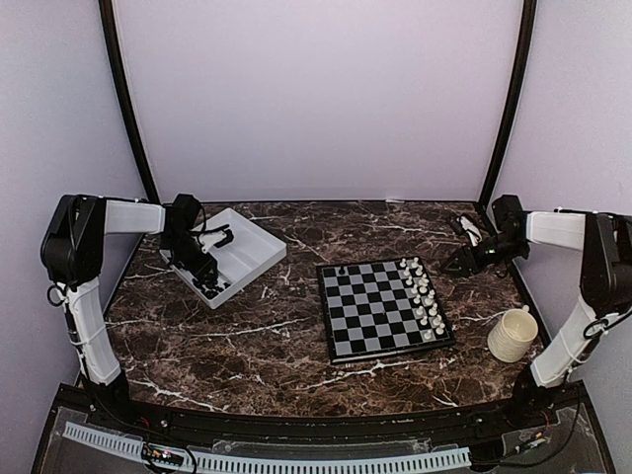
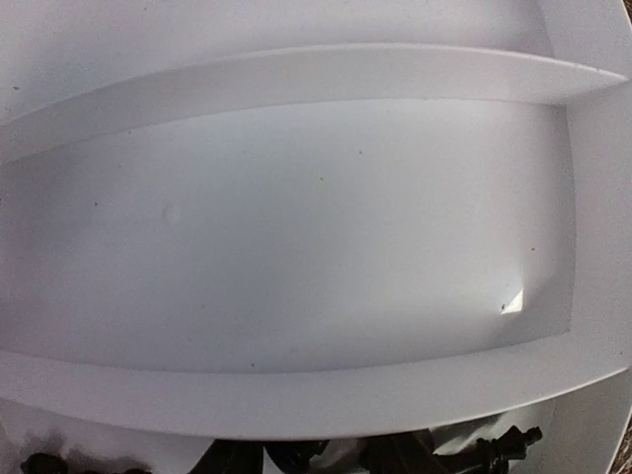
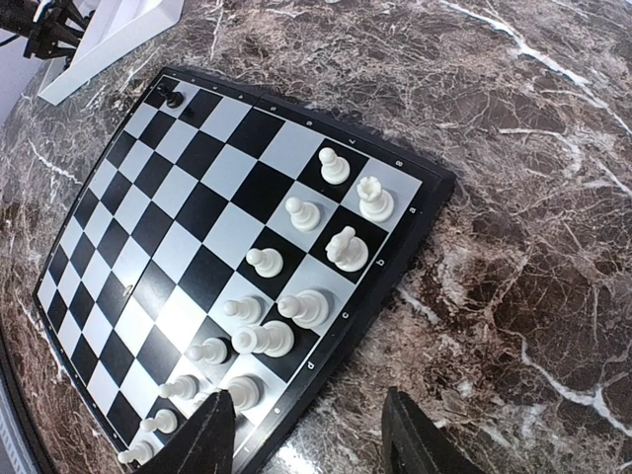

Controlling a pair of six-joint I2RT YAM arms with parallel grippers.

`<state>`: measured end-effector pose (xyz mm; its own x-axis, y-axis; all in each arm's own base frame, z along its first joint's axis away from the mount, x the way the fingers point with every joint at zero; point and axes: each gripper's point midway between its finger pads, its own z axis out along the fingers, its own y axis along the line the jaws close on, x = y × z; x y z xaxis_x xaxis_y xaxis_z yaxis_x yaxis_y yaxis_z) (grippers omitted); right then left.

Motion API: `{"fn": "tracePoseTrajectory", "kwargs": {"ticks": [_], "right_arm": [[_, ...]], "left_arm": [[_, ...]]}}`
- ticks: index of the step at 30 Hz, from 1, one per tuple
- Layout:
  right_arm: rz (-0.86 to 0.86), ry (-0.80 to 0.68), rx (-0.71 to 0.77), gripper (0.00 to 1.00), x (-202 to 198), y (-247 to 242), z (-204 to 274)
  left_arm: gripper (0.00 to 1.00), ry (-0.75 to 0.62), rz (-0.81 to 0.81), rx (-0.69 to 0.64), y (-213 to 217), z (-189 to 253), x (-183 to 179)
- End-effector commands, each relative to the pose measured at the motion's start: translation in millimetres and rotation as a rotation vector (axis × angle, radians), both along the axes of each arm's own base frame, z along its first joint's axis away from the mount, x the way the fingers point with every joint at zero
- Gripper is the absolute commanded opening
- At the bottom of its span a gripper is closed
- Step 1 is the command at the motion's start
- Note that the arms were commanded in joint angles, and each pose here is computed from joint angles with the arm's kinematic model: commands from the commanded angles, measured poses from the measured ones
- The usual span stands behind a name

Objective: Set up the chess pieces on the board

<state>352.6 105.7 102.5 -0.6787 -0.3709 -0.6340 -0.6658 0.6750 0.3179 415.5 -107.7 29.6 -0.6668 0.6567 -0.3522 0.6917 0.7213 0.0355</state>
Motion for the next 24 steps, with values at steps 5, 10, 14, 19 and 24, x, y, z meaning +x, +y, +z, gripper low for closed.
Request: {"fn": "tracePoseTrajectory", "kwargs": {"ticks": [5, 10, 14, 19, 24], "right_arm": [[0.012, 0.013, 0.018, 0.52, 3.7, 4.8, 0.3], [0.016, 0.017, 0.019, 0.52, 3.4, 5.2, -1.0], [0.017, 0.017, 0.019, 0.52, 2.8, 5.2, -0.9], [0.017, 0.016, 0.017, 0.52, 2.7, 5.0, -0.9], [0.015, 0.020, 0.016, 0.52, 2.5, 4.8, -1.2]], "left_arm": [[0.39, -0.046, 0.041, -0.020, 4.0, 27.7, -19.4], [0.41, -0.060, 0.065, -0.014, 6.7, 33.3, -18.6], [0.41, -0.038, 0.066, -0.006, 7.0, 26.1, -17.2], [0.42, -0.016, 0.065, 0.011, 6.8, 15.8, -11.0], [0.41, 0.021, 0.049, 0.005, 2.5, 3.7, -11.0]]}}
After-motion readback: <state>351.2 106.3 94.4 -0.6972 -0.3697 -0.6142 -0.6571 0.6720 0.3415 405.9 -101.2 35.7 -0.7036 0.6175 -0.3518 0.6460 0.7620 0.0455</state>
